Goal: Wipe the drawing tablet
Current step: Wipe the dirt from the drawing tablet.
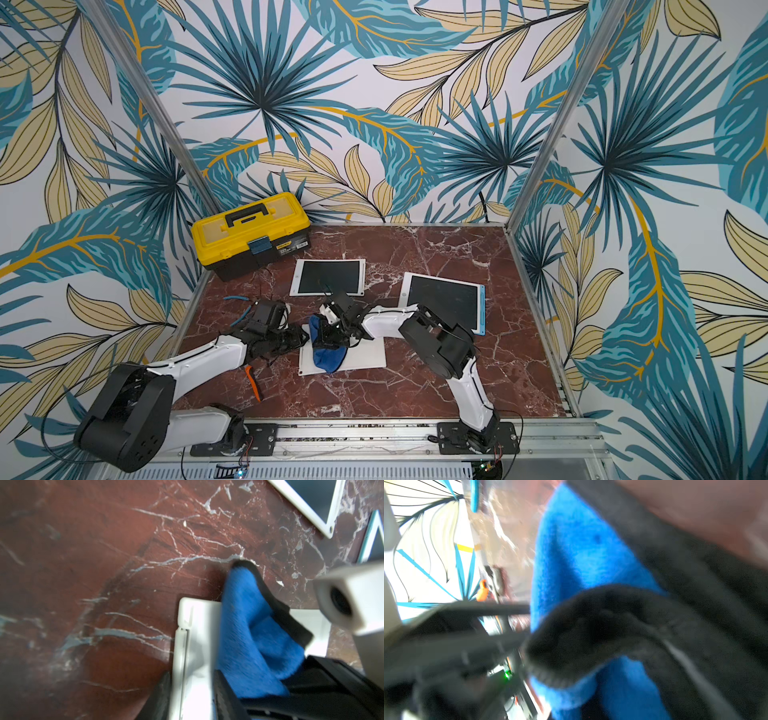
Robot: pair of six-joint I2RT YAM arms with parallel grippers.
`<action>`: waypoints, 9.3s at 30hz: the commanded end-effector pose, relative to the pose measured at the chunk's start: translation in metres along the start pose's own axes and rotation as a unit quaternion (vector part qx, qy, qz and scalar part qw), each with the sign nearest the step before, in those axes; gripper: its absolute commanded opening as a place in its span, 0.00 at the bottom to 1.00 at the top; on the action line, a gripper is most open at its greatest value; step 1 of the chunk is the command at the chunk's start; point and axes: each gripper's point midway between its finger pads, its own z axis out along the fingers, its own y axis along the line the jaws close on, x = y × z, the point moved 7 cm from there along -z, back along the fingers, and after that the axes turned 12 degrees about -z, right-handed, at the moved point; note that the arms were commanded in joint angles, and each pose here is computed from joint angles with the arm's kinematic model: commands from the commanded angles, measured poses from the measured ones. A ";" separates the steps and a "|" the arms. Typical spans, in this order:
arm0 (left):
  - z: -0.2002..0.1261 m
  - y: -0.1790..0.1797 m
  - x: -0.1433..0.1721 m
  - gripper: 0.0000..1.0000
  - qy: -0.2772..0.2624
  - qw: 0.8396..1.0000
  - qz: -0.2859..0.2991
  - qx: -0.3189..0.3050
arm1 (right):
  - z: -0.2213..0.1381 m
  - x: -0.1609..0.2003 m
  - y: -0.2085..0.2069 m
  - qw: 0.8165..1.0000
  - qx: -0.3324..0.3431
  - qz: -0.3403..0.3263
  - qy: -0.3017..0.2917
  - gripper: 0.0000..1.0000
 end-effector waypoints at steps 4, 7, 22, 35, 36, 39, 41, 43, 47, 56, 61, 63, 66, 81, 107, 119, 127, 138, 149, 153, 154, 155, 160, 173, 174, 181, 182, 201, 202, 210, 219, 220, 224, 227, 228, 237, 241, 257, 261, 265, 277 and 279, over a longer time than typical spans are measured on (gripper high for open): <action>0.010 0.013 0.009 0.22 0.027 0.999 -0.001 -0.029 | -0.040 0.024 -0.023 0.998 0.061 0.013 0.008 0.08; 0.009 0.015 0.008 0.21 0.019 0.999 -0.003 -0.032 | -0.064 0.021 -0.032 0.997 0.077 0.019 -0.004 0.09; 0.017 0.023 0.011 0.14 0.038 0.997 -0.017 -0.070 | -0.151 0.087 -0.092 0.979 0.188 0.054 0.052 0.11; 0.021 0.029 0.018 0.13 0.048 0.993 -0.014 -0.108 | -0.074 0.051 -0.049 0.993 0.095 0.023 0.063 0.11; 0.022 0.029 0.018 0.13 0.048 0.993 -0.014 -0.109 | -0.063 0.045 -0.040 0.994 0.087 0.016 0.065 0.11; 0.022 0.029 0.018 0.13 0.047 0.992 -0.014 -0.113 | -0.027 0.030 -0.007 0.996 0.049 -0.004 0.069 0.11; 0.022 0.029 0.017 0.13 0.045 0.992 -0.013 -0.113 | -0.006 0.017 0.010 0.998 0.018 -0.009 0.060 0.11; 0.021 0.029 0.018 0.13 0.046 0.992 -0.013 -0.114 | 0.012 0.007 0.024 0.998 -0.008 -0.009 0.060 0.11; 0.020 0.029 0.017 0.13 0.044 0.993 -0.013 -0.113 | 0.038 -0.003 0.029 0.998 -0.014 -0.004 0.065 0.11; 0.019 0.028 0.017 0.13 0.043 0.993 -0.012 -0.110 | -0.018 -0.001 -0.047 0.996 0.045 0.072 0.017 0.11; 0.019 0.027 0.018 0.13 0.045 0.993 -0.010 -0.109 | -0.072 0.027 -0.078 0.992 0.092 0.083 0.013 0.11; 0.019 0.027 0.017 0.13 0.044 0.993 -0.010 -0.108 | -0.088 0.045 -0.085 0.990 0.112 0.086 0.025 0.11; 0.019 0.026 0.017 0.13 0.044 0.993 -0.009 -0.108 | -0.105 0.076 -0.092 0.986 0.138 0.087 0.046 0.11; 0.019 0.026 0.017 0.13 0.044 0.993 -0.008 -0.107 | -0.041 0.082 -0.036 0.995 0.076 0.048 0.055 0.12; 0.014 0.027 0.018 0.13 0.038 0.994 -0.010 -0.100 | -0.010 -0.014 -0.060 0.991 0.054 0.123 -0.025 0.11; 0.014 0.026 0.018 0.14 0.038 0.994 -0.009 -0.099 | -0.074 0.088 -0.099 0.984 0.112 0.138 0.000 0.11; 0.014 0.026 0.018 0.14 0.039 0.994 -0.009 -0.099 | -0.097 0.112 -0.091 0.987 0.103 0.123 -0.006 0.11; 0.015 0.023 0.017 0.14 0.041 0.994 -0.010 -0.097 | -0.014 0.059 -0.027 0.996 0.056 0.059 0.029 0.11; 0.016 0.022 0.020 0.14 0.042 0.994 -0.011 -0.098 | 0.036 -0.013 0.002 0.997 0.064 0.027 0.032 0.11; 0.015 0.020 0.018 0.14 0.037 0.995 -0.012 -0.095 | 0.025 -0.027 -0.024 0.995 0.079 0.052 0.021 0.11; 0.015 0.020 0.018 0.14 0.037 0.995 -0.013 -0.094 | 0.019 -0.027 -0.032 0.994 0.084 0.060 0.018 0.11; 0.015 0.019 0.017 0.14 0.037 0.995 -0.013 -0.094 | 0.010 -0.028 -0.043 0.993 0.091 0.071 0.013 0.11; 0.016 0.017 0.016 0.14 0.037 0.995 -0.009 -0.092 | -0.036 -0.009 -0.072 0.989 0.119 0.085 -0.003 0.11; 0.015 0.017 0.017 0.14 0.039 0.995 -0.011 -0.090 | -0.106 0.103 -0.101 0.980 0.173 0.101 -0.007 0.11; 0.016 0.017 0.017 0.14 0.039 0.995 -0.011 -0.090 | -0.107 0.106 -0.099 0.980 0.169 0.099 -0.010 0.11; 0.014 0.013 0.017 0.14 0.036 0.996 -0.012 -0.085 | -0.060 0.104 -0.045 0.990 0.136 0.043 -0.002 0.11; 0.014 0.013 0.017 0.14 0.036 0.996 -0.012 -0.084 | -0.049 0.102 -0.039 0.991 0.126 0.041 0.001 0.11; 0.013 0.015 0.019 0.14 0.032 0.996 -0.016 -0.087 | 0.043 0.021 -0.025 0.996 0.063 0.070 0.000 0.11; 0.013 0.015 0.019 0.15 0.030 0.996 -0.015 -0.088 | 0.033 0.023 -0.035 0.995 0.066 0.080 -0.006 0.11; 0.015 0.013 0.017 0.15 0.033 0.995 -0.011 -0.090 | -0.067 0.055 -0.089 0.983 0.131 0.123 -0.048 0.11; 0.015 0.012 0.017 0.15 0.033 0.996 -0.011 -0.087 | -0.142 0.116 -0.105 0.964 0.224 0.136 -0.054 0.13; 0.016 0.012 0.016 0.15 0.032 0.996 -0.011 -0.087 | -0.146 0.118 -0.105 0.963 0.227 0.134 -0.054 0.13; 0.016 0.011 0.016 0.15 0.033 0.996 -0.010 -0.087 | -0.143 0.110 -0.100 0.967 0.213 0.130 -0.050 0.13; 0.016 0.009 0.016 0.15 0.034 0.996 -0.012 -0.084 | -0.130 0.090 -0.093 0.973 0.180 0.127 -0.062 0.13; 0.016 0.008 0.016 0.15 0.034 0.996 -0.013 -0.082 | -0.124 0.083 -0.091 0.975 0.170 0.127 -0.062 0.13; 0.016 0.007 0.017 0.15 0.033 0.996 -0.015 -0.081 | -0.045 0.019 -0.041 0.991 0.108 0.079 -0.020 0.13; 0.017 0.006 0.018 0.15 0.034 0.996 -0.016 -0.080 | -0.015 0.015 -0.017 0.993 0.098 0.059 -0.005 0.13; 0.017 0.000 0.019 0.15 0.038 0.997 -0.015 -0.062 | -0.112 0.021 -0.004 0.963 0.254 -0.008 -0.086 0.13; 0.015 -0.002 0.020 0.15 0.039 0.997 -0.015 -0.058 | -0.107 0.016 0.003 0.973 0.210 -0.009 -0.098 0.13; 0.015 -0.003 0.021 0.15 0.038 0.998 -0.015 -0.054 | -0.073 0.004 0.016 0.990 0.104 0.007 -0.091 0.13; 0.015 -0.004 0.020 0.15 0.034 0.998 -0.015 -0.055 | 0.019 -0.003 0.017 0.999 0.025 0.036 -0.012 0.13; 0.016 -0.004 0.020 0.15 0.033 0.998 -0.015 -0.056 | 0.029 0.007 0.000 0.998 0.036 0.051 0.002 0.13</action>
